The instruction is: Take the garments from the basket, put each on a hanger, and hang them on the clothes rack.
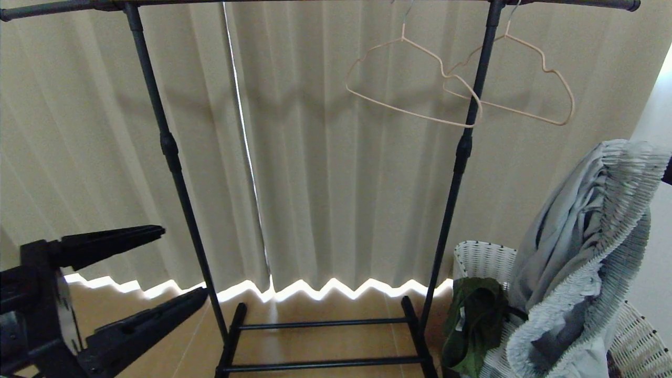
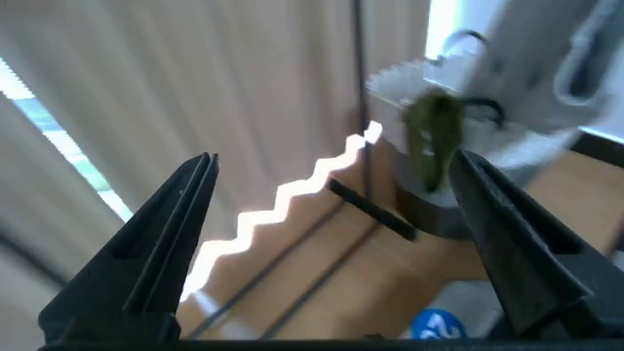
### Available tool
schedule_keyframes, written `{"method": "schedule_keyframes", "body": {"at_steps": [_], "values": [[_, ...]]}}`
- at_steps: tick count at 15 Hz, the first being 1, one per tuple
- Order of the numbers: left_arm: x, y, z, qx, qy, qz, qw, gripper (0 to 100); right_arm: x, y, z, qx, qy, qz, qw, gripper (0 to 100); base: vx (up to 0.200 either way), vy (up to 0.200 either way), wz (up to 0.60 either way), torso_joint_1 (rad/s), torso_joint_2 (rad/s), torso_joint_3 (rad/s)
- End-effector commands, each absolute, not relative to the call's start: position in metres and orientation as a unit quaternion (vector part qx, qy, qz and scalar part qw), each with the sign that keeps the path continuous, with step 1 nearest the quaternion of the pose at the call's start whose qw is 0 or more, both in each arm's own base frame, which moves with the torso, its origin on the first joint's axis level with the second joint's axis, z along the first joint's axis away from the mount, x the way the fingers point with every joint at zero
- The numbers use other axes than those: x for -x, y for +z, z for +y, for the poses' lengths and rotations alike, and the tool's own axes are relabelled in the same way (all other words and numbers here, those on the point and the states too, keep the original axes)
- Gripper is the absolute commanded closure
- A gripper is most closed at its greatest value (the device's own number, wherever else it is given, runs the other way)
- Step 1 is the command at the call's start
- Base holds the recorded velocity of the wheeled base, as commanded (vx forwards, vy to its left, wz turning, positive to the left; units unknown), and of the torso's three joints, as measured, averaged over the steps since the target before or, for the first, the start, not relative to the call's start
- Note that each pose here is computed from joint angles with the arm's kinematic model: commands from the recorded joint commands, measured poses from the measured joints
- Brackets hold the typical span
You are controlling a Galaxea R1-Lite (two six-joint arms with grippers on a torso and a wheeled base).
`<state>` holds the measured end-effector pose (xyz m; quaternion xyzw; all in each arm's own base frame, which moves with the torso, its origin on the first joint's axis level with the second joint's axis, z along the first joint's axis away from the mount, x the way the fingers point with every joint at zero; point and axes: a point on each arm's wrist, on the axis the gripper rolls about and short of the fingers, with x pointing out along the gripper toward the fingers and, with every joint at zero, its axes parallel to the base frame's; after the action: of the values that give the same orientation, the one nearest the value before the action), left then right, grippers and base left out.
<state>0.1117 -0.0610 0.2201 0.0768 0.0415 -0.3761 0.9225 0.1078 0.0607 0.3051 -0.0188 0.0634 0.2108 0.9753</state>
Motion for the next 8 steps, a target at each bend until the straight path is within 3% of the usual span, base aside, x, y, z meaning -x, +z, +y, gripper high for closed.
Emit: {"method": "schedule_keyframes", "body": {"at_steps": [1, 4, 8], "values": [[-0.120, 0.210, -0.103, -0.065, -0.457, 0.075, 0.884, 0, -0.113, 0.309, 0.074, 0.010, 0.242, 0.070, 0.968, 100, 0.000, 0.000, 0.00, 0.000, 0.00, 0.000], [-0.123, 0.211, -0.158, -0.057, -0.506, 0.105, 0.854, 0, -0.107, 0.319, 0.080, 0.003, 0.272, 0.053, 0.961, 100, 0.000, 0.000, 0.00, 0.000, 0.00, 0.000], [-0.123, 0.202, -0.218, -0.033, -0.538, 0.124, 0.833, 0, -0.108, 0.321, 0.083, 0.003, 0.278, 0.052, 0.959, 100, 0.000, 0.000, 0.00, 0.000, 0.00, 0.000]]}}
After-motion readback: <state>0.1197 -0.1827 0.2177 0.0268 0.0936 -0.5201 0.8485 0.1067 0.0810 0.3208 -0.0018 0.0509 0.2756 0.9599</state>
